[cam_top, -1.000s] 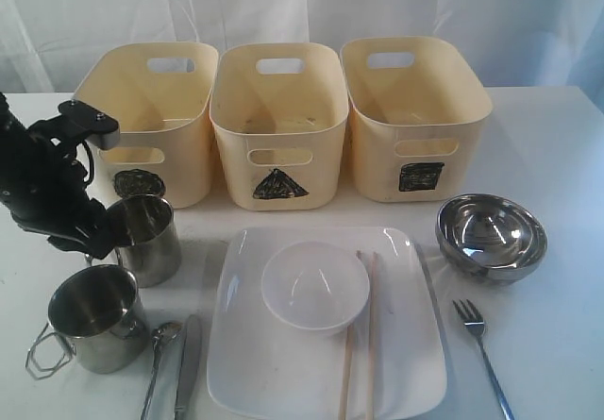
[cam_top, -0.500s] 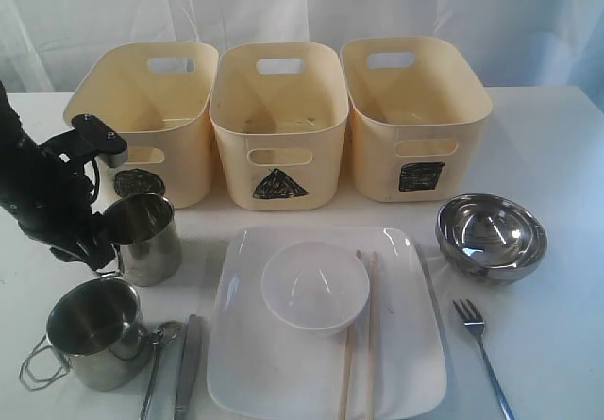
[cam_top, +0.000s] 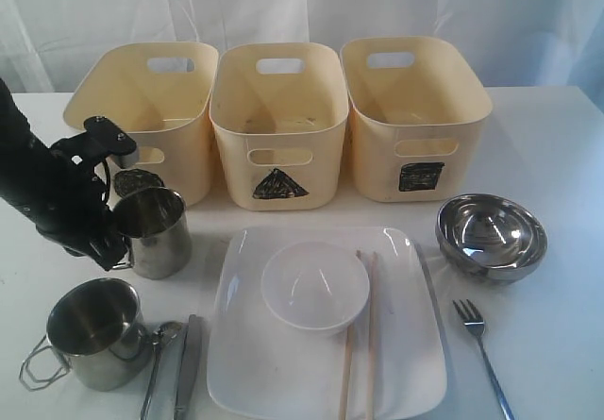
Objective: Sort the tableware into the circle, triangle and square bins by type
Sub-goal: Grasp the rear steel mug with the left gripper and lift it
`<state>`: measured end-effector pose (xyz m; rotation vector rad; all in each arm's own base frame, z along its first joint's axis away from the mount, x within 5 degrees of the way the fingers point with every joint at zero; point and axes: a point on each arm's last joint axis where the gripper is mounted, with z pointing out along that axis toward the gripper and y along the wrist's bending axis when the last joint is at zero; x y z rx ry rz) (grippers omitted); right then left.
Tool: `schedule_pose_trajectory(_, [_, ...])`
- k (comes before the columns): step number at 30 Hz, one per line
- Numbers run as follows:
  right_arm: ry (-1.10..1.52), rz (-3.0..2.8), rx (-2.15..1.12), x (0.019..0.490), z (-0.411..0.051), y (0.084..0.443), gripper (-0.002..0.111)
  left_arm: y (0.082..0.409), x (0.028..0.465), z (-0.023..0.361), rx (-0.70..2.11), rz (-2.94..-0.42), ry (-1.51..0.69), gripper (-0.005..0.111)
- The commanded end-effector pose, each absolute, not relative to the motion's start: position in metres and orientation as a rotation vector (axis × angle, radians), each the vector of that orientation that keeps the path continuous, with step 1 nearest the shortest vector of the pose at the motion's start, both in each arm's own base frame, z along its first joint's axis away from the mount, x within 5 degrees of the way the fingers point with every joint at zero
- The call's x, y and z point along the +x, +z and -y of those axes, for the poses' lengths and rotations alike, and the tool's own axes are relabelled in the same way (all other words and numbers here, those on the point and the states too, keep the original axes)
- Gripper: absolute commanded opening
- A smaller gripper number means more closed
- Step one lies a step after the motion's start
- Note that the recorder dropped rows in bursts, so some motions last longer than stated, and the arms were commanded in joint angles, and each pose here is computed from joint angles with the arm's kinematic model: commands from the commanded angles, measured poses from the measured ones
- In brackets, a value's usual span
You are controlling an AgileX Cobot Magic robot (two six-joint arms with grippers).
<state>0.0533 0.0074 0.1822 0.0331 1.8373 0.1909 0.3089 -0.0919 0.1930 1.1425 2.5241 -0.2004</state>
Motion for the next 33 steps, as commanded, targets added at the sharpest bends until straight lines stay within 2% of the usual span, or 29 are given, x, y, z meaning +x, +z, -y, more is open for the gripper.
schedule_pose_trajectory(1, [0.18,-1.828,0.037,0.053,-0.007,0.182,0.0,0.194,0.306,0.093,1.17,-2.519,-0.227,0.0])
schedule_pose_trajectory(6, [0.18,-1.828,0.037,0.053,-0.007,0.182,0.0,0.196,0.304,0.096,1.213,-2.493,-0.271,0.0])
schedule_pose_trajectory(12, [0.18,-1.828,0.037,0.053,-0.007,0.182,0.0,0.212,0.3,0.097,1.195,-2.435,-0.267,0.0])
schedule_pose_trajectory(20, [0.18,-1.828,0.037,0.053,-0.007,0.182,0.0,0.246,0.286,0.095,1.18,-2.351,-0.257,0.0])
schedule_pose_trajectory(27, [0.18,-1.828,0.037,0.053,-0.007,0.182,0.0,0.286,0.267,0.099,1.164,-2.171,-0.314,0.0])
schedule_pose_trajectory(33, [0.18,-1.828,0.037,0.053,-0.007,0.182,0.0,0.313,0.268,0.092,1.033,-2.028,-0.181,0.0])
